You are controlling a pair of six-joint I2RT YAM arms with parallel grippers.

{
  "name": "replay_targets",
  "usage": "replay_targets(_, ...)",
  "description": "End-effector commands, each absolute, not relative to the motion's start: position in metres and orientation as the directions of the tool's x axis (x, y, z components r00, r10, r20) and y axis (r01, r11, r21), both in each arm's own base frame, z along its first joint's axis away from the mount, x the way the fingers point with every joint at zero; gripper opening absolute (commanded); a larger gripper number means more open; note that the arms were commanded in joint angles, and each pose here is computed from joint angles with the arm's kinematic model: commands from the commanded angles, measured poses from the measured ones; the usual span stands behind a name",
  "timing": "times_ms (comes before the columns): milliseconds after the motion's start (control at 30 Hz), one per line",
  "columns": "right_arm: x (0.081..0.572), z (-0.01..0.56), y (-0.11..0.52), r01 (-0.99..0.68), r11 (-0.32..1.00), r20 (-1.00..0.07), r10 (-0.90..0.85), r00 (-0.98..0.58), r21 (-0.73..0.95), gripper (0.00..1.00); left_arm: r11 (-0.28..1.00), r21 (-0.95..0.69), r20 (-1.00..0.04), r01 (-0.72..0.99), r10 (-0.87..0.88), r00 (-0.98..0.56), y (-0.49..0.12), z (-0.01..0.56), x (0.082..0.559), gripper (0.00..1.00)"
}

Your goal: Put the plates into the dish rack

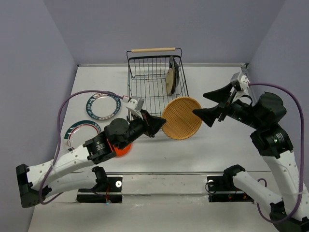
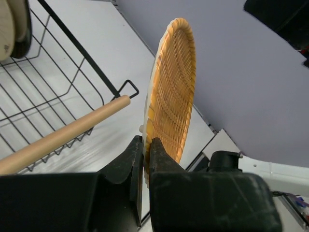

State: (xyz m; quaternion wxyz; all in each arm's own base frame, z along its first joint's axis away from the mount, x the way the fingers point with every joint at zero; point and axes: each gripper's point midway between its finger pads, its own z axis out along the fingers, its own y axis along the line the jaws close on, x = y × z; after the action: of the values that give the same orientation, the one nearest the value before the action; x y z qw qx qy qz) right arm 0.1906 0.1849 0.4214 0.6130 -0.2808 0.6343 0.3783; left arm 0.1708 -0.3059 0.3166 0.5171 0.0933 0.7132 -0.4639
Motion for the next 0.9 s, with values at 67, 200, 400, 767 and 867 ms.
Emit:
replay_targets(67,0.213,0.396,0.202,-0.850,0.505,-0.988,0.063,-0.139,0.151,0.98,0.535,-0.468,-0.883,0.703,-0.322,-0.342,-0.265,0.348,0.160,0.06)
replay_targets(200,0.214,0.381,0.218,-0.892,0.407,-0.979,0.041,-0.198,0.197,0.99,0.518,-0.440,-0.893,0.733,-0.339,-0.296,-0.251,0.362,0.154,0.06)
replay_targets(400,0.197,0.372,0.239,-0.933,0.190,-0.952,0.029,-0.304,0.304,0.97,0.473,-0.407,-0.905,0.781,-0.328,-0.272,-0.254,0.374,0.147,0.06)
replay_targets(767,0.172,0.374,0.249,-0.915,-0.055,-0.915,0.032,-0.402,0.400,0.41,0.478,-0.366,-0.919,0.798,-0.318,-0.232,-0.261,0.382,0.160,0.06)
replay_targets(867,0.179,0.376,0.250,-0.909,-0.035,-0.909,0.039,-0.415,0.414,0.15,0.497,-0.347,-0.926,0.795,-0.314,-0.208,-0.257,0.385,0.167,0.06)
